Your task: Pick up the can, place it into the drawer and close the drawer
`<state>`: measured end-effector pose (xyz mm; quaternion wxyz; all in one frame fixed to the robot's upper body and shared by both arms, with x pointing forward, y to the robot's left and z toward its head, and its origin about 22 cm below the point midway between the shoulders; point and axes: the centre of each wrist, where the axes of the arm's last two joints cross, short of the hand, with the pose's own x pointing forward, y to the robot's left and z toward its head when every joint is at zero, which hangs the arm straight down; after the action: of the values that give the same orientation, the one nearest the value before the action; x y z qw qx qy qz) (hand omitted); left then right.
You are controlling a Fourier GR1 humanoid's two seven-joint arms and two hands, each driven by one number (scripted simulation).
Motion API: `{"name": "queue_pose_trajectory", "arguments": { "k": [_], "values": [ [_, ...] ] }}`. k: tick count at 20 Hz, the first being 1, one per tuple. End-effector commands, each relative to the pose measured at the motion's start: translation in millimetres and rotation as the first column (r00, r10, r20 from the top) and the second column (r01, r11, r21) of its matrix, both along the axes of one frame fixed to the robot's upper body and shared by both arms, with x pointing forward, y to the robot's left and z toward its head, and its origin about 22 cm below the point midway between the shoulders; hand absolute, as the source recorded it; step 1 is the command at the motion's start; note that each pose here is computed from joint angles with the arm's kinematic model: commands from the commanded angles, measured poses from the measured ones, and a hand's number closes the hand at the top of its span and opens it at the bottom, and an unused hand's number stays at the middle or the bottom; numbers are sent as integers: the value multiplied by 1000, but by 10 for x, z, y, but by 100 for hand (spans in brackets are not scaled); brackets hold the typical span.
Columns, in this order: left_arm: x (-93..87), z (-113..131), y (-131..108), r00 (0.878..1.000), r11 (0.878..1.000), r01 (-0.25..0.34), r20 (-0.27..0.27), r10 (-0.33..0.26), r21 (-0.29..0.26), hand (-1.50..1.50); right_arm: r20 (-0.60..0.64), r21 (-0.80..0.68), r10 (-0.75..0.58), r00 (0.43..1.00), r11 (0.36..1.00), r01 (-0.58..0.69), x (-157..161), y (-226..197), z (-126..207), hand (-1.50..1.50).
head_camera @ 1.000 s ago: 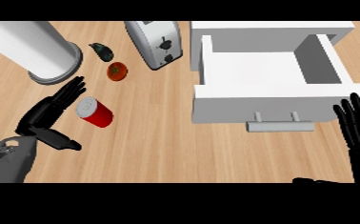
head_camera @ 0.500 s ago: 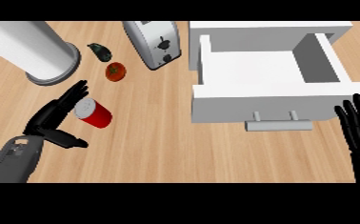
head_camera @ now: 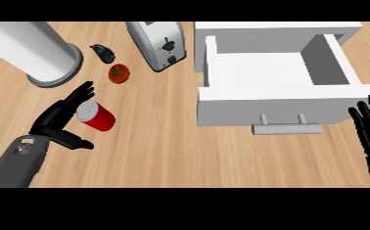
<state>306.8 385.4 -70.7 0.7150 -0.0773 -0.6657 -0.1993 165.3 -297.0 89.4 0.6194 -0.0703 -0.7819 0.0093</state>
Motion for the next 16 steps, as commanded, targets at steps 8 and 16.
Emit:
{"name": "queue_pose_trajectory", "arguments": {
  "k": [8,16],
  "values": [
    [85,-111,-234,998,995,60,12,-60,-74,-150,29,10,10,1000,1000,-10,38,126,-75,-150],
    [122,-143,-349,997,992,78,22,-76,-100,-150,0,12,-3,1000,1000,3,-22,51,-76,-150]
  ]
}}
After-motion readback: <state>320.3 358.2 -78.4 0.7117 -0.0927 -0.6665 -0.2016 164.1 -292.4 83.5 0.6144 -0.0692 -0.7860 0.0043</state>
